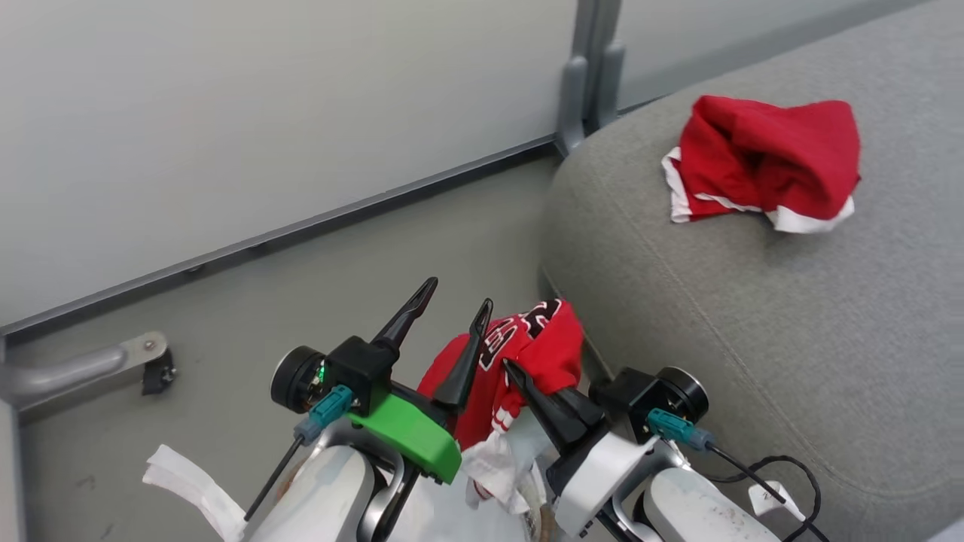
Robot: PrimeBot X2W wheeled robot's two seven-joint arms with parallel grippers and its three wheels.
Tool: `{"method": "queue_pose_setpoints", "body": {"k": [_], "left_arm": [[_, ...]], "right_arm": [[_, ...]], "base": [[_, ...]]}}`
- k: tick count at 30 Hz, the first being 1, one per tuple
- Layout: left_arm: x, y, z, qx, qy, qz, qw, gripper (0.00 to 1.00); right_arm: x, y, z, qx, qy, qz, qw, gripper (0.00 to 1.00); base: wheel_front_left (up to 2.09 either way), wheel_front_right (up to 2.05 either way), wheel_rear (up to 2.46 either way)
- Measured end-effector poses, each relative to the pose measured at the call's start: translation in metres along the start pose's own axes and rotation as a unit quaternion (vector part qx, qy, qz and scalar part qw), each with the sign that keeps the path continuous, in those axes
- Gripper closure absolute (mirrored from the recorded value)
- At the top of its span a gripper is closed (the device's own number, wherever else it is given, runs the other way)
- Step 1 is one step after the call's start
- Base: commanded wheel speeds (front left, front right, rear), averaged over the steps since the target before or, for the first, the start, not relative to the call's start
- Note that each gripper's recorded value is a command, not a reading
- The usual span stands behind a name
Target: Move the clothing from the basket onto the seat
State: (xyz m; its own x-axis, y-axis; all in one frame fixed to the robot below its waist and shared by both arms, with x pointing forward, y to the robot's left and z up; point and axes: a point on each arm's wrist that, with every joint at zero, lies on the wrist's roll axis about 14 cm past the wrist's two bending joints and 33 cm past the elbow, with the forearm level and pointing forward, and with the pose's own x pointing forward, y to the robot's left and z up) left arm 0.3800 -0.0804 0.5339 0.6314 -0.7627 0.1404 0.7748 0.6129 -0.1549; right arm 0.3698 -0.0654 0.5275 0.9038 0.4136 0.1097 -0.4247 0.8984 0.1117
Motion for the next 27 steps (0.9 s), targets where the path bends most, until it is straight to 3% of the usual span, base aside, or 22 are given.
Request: {"method": "queue_pose_setpoints", "body": {"k": [6, 11, 15, 22, 27], "left_arm": [[0.023, -0.029, -0.014, -0.014, 0.012, -0.056, 0.998, 0.0], [0.037, -0.047, -0.027, -0.026, 0.023, -0.093, 0.995, 0.0], [0.042, -0.051, -0.045, -0.038, 0.04, -0.112, 0.992, 0.0], [0.051, -0.042, -0.067, -0.051, 0.055, -0.129, 0.989, 0.0], [0.053, -0.022, -0.083, -0.054, 0.063, -0.124, 0.989, 0.0]], "right_arm": [[-0.021, -0.04, 0.015, -0.026, -0.015, -0.068, 0.997, 1.0], [-0.028, -0.095, 0.065, -0.083, -0.064, -0.132, 0.986, 1.0], [-0.028, -0.137, 0.113, -0.162, -0.093, -0.159, 0.969, 1.0], [-0.021, -0.206, 0.198, -0.317, -0.114, -0.2, 0.92, 1.0], [-0.017, -0.26, 0.235, -0.389, -0.1, -0.249, 0.881, 1.0]], "base": [[0.0, 0.0, 0.0], [0.0, 0.0, 0.0], [0.0, 0.0, 0.0], [0.0, 0.0, 0.0], [0.0, 0.0, 0.0]]}}
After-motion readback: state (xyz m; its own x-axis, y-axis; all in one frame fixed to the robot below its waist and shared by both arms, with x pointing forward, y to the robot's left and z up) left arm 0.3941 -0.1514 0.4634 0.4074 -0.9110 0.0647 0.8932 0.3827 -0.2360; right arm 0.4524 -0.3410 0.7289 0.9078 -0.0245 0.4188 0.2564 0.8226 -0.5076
